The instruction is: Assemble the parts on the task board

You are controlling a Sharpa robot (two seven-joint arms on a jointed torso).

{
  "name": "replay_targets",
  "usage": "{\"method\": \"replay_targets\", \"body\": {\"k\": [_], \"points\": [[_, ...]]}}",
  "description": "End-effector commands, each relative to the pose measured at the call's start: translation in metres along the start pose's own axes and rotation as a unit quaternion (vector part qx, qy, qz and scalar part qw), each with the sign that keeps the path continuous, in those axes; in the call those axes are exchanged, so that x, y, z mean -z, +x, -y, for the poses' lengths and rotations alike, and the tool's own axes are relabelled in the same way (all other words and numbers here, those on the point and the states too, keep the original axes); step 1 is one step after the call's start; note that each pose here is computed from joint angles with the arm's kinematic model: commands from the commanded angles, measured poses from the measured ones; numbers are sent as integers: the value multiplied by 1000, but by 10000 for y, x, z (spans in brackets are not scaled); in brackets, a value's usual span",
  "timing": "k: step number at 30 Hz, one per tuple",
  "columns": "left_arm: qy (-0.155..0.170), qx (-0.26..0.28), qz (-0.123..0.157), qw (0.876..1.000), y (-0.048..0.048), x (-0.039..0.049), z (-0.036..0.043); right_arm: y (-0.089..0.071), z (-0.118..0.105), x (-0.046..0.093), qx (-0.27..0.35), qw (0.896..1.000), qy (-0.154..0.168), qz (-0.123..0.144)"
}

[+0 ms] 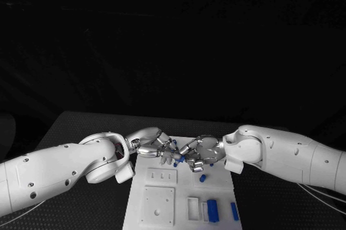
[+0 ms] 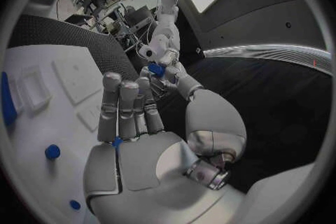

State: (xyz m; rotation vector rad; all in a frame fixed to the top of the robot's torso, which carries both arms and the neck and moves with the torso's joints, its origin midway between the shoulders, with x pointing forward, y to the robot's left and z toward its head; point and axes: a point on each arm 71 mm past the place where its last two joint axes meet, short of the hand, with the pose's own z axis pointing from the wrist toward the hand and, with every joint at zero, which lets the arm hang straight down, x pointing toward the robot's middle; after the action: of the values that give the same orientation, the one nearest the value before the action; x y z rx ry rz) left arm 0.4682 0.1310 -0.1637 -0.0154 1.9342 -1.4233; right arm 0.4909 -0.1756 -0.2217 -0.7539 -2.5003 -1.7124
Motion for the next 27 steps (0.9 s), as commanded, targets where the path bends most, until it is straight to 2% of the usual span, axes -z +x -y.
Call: {"method": "replay_targets", "body": {"k": [1, 8, 15, 22, 24, 27], "points": [[1, 17, -1, 1000, -4, 8, -5, -40, -31, 36, -10, 1000, -17, 13], [-6, 34, 18, 999, -50, 25, -32, -95, -22, 80, -13, 999, -20, 40], [-24, 39, 43, 998, -104, 51, -80, -212, -11, 183, -9, 995, -33, 89], [-58, 20, 80, 995, -165, 75, -139, -349, -19, 299, 12, 986, -52, 158], [-78, 9, 100, 992, -191, 89, -167, -394, -53, 350, 28, 981, -59, 185], [-104, -4, 113, 988, -211, 113, -209, -467, -146, 426, 54, 970, -71, 225]]}}
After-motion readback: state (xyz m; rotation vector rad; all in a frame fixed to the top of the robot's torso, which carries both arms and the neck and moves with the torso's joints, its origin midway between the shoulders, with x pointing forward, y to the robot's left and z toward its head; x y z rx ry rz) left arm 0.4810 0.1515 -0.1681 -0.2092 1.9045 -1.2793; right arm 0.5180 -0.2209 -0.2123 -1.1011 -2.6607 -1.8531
